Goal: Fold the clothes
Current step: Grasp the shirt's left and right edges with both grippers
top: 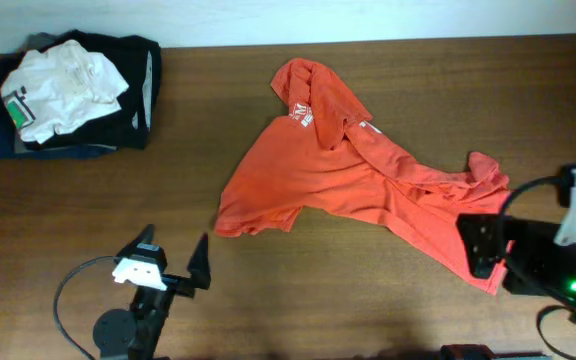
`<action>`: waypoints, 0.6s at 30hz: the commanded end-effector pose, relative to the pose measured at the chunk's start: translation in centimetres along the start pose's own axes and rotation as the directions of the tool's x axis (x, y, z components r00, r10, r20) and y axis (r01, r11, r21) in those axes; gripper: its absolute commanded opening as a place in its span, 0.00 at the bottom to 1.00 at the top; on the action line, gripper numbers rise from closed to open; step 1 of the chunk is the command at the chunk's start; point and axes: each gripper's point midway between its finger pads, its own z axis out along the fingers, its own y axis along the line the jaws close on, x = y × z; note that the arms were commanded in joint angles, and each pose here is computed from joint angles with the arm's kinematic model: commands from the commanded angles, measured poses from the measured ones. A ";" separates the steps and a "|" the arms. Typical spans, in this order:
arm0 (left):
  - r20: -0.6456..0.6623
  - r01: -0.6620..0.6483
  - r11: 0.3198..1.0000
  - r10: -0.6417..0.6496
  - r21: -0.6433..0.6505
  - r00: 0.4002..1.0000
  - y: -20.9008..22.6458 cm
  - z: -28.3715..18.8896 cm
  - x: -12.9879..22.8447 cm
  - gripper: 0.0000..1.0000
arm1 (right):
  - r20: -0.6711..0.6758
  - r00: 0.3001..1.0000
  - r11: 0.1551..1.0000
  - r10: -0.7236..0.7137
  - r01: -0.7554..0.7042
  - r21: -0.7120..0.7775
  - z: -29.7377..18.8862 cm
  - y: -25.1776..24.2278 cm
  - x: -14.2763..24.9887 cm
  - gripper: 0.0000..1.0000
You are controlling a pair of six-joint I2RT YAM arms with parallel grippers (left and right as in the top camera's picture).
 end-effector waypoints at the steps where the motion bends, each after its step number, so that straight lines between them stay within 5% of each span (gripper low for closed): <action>1: -0.013 0.155 0.938 -0.159 0.309 0.987 -5.7 -1.4 -2.9 0.99 | -0.128 0.992 1.000 0.019 -0.017 0.014 2.3 -1.4 4.6 0.99; 5: 0.020 0.056 0.949 -0.065 0.310 0.998 -7.3 -2.7 -11.8 0.99 | -0.320 0.944 0.995 0.084 -0.064 0.071 7.6 -3.7 7.9 0.99; 9: -0.358 0.091 0.972 -0.009 0.214 0.934 -5.4 1.0 -13.3 0.99 | -0.487 0.861 0.987 0.150 -0.099 0.130 12.4 -5.6 10.5 0.99; 10: -0.556 0.101 0.989 -0.027 0.104 0.830 -3.2 2.0 -11.7 0.99 | -0.534 0.829 0.984 0.167 -0.103 0.148 13.4 -6.0 10.9 0.99; 12: -0.748 0.118 0.993 -0.075 0.005 0.659 -1.7 3.5 -9.3 0.99 | -0.586 0.788 0.980 0.189 -0.108 0.170 14.9 -6.4 11.0 0.99; 16: -0.911 0.343 0.939 -0.160 -0.022 0.380 -2.8 7.2 -2.0 0.99 | -0.616 0.761 0.977 0.203 -0.111 0.184 16.7 -6.8 10.8 0.99; 18: -0.969 0.131 0.981 -0.164 -0.141 0.184 -0.5 7.2 4.0 0.99 | -0.598 0.778 0.978 0.194 -0.109 0.175 17.1 -6.8 10.3 0.99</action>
